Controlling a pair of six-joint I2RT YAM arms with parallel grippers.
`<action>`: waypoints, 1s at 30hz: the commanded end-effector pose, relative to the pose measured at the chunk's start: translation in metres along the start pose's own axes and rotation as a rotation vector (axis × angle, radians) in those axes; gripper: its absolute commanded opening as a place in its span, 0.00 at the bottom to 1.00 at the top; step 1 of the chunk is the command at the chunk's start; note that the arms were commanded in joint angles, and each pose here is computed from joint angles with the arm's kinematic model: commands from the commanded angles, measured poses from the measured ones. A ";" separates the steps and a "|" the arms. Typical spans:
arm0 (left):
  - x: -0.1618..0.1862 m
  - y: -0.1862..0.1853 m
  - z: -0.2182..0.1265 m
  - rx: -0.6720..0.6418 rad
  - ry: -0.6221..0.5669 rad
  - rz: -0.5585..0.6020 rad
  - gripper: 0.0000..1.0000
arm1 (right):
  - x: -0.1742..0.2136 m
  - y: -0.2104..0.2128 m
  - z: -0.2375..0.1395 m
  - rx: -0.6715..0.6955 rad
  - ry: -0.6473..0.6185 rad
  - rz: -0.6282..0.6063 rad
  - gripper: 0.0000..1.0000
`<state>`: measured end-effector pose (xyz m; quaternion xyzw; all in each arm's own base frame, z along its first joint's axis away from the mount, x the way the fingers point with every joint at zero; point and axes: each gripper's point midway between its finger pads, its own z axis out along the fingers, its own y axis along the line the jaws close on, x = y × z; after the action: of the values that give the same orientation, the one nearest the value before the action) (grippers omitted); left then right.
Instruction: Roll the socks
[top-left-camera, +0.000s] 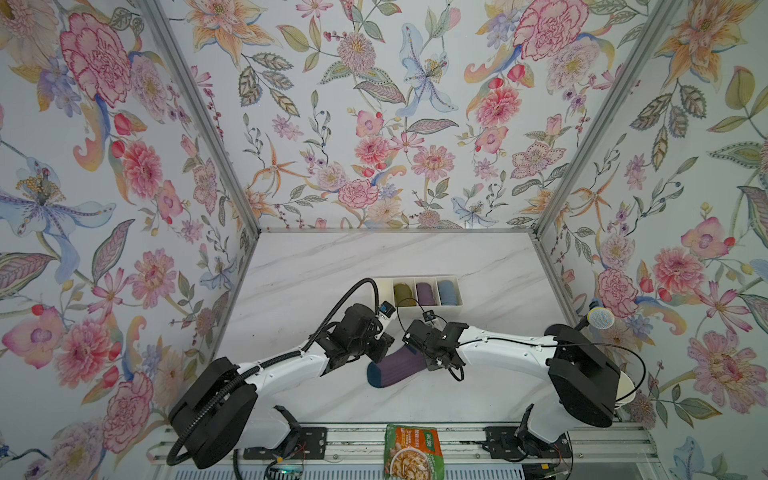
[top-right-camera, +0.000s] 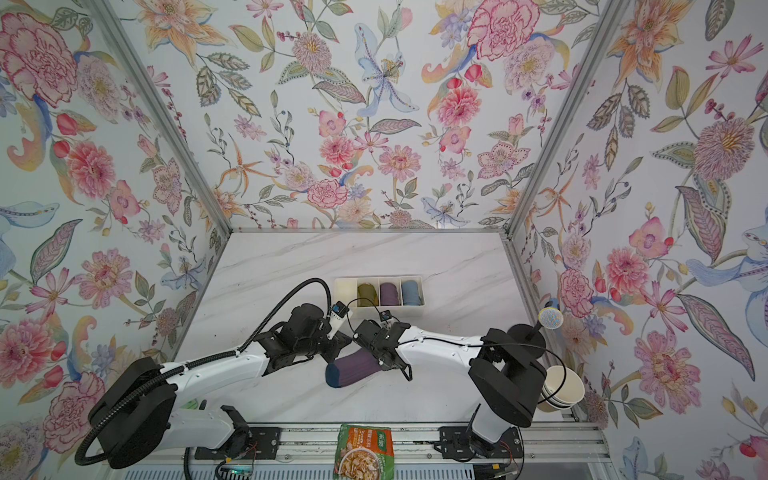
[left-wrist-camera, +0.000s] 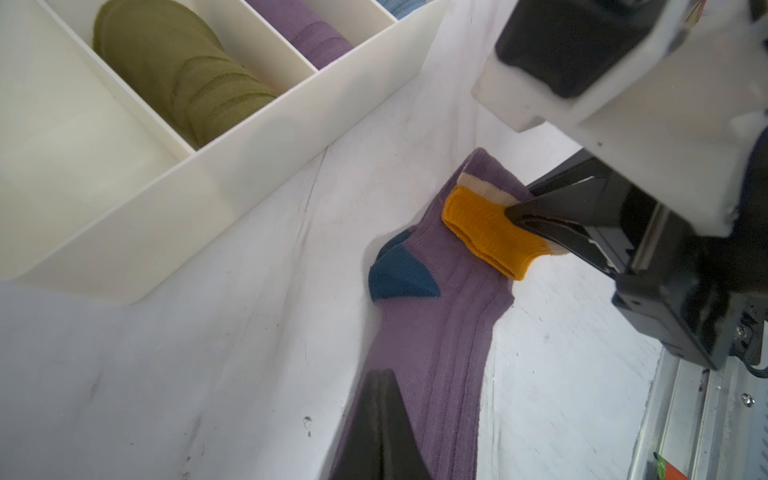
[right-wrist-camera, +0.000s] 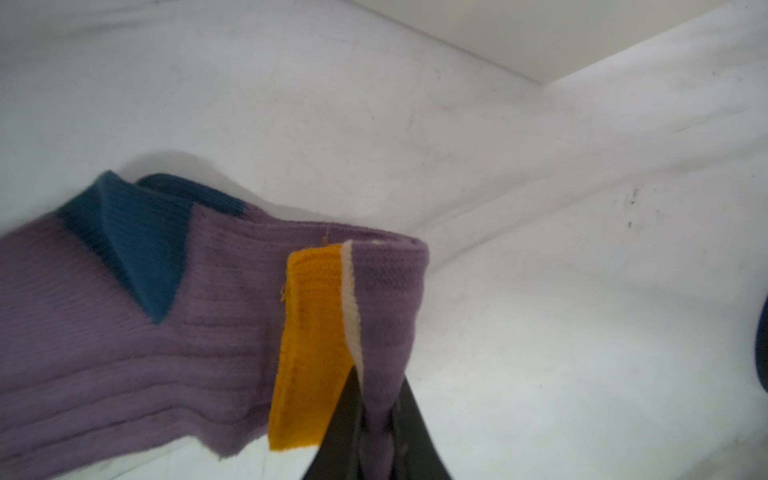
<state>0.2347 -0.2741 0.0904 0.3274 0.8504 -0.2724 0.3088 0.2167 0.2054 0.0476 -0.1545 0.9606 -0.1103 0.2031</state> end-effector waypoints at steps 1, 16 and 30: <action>0.021 -0.006 0.003 0.056 0.057 -0.056 0.00 | 0.002 -0.014 -0.002 0.083 0.010 -0.018 0.13; 0.036 -0.038 0.029 0.154 0.091 -0.079 0.00 | 0.002 -0.018 -0.002 0.104 0.003 -0.015 0.13; 0.065 -0.025 0.058 0.111 0.166 -0.110 0.00 | 0.003 -0.026 -0.001 0.132 0.005 -0.011 0.13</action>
<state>0.1993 -0.3025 0.0216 0.3220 0.8689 -0.3115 0.2105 0.2205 0.1859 0.0509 -0.1500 0.9529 -0.1603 0.2093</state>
